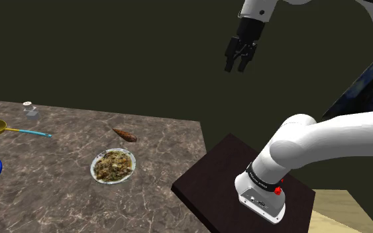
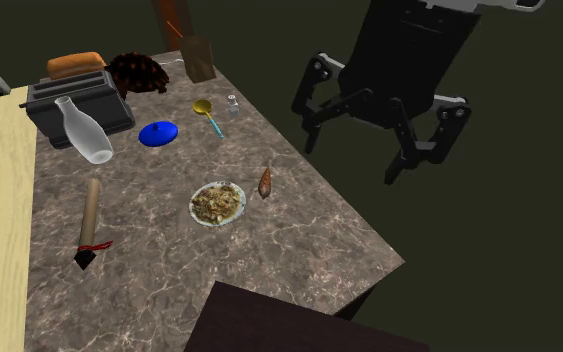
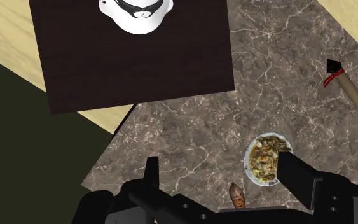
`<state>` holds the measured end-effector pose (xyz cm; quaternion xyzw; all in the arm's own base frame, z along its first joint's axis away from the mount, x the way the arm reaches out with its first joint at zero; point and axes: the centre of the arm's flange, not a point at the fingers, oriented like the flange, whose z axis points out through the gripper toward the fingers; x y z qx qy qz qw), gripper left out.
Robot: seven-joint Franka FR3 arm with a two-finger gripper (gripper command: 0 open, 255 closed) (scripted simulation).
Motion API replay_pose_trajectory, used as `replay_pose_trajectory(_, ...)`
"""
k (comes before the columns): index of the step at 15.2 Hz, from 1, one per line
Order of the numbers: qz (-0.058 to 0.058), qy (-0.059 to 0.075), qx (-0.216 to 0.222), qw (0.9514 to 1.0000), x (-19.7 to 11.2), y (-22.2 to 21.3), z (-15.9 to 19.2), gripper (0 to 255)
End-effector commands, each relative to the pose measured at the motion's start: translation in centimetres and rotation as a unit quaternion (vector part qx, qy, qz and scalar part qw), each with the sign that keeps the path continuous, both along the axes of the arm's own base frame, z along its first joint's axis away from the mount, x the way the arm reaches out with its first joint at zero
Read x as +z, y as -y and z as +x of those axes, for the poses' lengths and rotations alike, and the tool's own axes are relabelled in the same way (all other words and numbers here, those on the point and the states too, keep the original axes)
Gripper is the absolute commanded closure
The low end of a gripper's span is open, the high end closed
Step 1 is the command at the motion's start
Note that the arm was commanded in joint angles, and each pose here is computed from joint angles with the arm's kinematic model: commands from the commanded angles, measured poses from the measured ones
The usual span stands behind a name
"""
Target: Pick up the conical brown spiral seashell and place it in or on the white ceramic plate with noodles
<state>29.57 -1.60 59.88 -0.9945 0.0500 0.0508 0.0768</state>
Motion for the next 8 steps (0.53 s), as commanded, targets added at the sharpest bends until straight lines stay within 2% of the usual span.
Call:
replay_pose_trajectory(1,0.000,0.000,0.000,1.0000,0.0,0.0,0.0,0)
replay_pose_trajectory(8,-0.004,-0.007,0.017,0.9998,-6.3,-3.3,6.2,0)
